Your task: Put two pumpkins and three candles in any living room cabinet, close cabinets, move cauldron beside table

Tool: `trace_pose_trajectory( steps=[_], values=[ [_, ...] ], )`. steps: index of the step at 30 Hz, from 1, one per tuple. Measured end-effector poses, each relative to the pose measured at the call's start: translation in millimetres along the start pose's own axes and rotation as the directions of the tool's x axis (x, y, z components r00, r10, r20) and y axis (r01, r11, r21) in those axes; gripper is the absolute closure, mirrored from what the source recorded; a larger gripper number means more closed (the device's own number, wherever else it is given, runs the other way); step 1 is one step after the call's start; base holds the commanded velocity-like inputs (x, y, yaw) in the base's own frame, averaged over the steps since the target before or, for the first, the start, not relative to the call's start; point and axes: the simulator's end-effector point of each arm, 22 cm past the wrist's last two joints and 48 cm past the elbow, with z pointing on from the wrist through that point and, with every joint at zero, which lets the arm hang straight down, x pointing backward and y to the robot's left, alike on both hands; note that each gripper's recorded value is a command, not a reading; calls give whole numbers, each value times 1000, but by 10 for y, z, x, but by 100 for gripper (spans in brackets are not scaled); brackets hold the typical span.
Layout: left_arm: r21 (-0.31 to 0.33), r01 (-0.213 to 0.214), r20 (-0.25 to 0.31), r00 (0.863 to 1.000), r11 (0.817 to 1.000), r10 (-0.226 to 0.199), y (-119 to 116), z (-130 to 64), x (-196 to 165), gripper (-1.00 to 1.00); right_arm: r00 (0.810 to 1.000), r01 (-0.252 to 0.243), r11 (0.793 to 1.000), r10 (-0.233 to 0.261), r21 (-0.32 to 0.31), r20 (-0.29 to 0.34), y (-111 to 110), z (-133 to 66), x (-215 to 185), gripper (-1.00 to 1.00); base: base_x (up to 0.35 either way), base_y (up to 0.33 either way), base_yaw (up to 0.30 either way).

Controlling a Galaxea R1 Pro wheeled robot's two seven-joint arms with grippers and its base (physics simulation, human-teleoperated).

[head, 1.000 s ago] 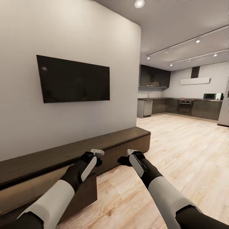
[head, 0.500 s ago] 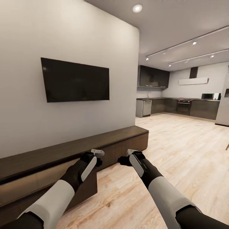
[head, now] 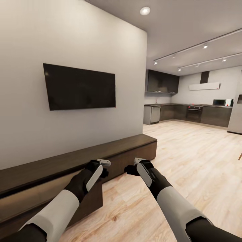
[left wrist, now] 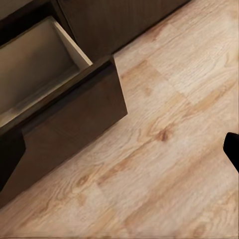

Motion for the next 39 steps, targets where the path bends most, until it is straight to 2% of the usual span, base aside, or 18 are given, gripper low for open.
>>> trace_pose_trajectory(
  steps=[12,21,28,39],
  values=[
    [7,-5,-10,1000,1000,5,5,-142,-209,-100,1000,-1,1000,1,0,-2,50,-122,-230,-100,-40,0,-58],
    [5,-5,-9,1000,1000,5,23,-180,-269,-100,1000,-5,1000,5,-1,-3,59,-154,-282,-100,-26,0,-257],
    [11,-2,18,1000,1000,2,6,-249,-370,-100,1000,-5,1000,5,-2,-1,61,-164,-289,-100,-2,0,-276],
    [8,-5,26,1000,1000,5,22,-303,-436,-100,1000,-5,1000,5,-2,2,73,-206,-341,-100,0,0,-277]
  ],
)
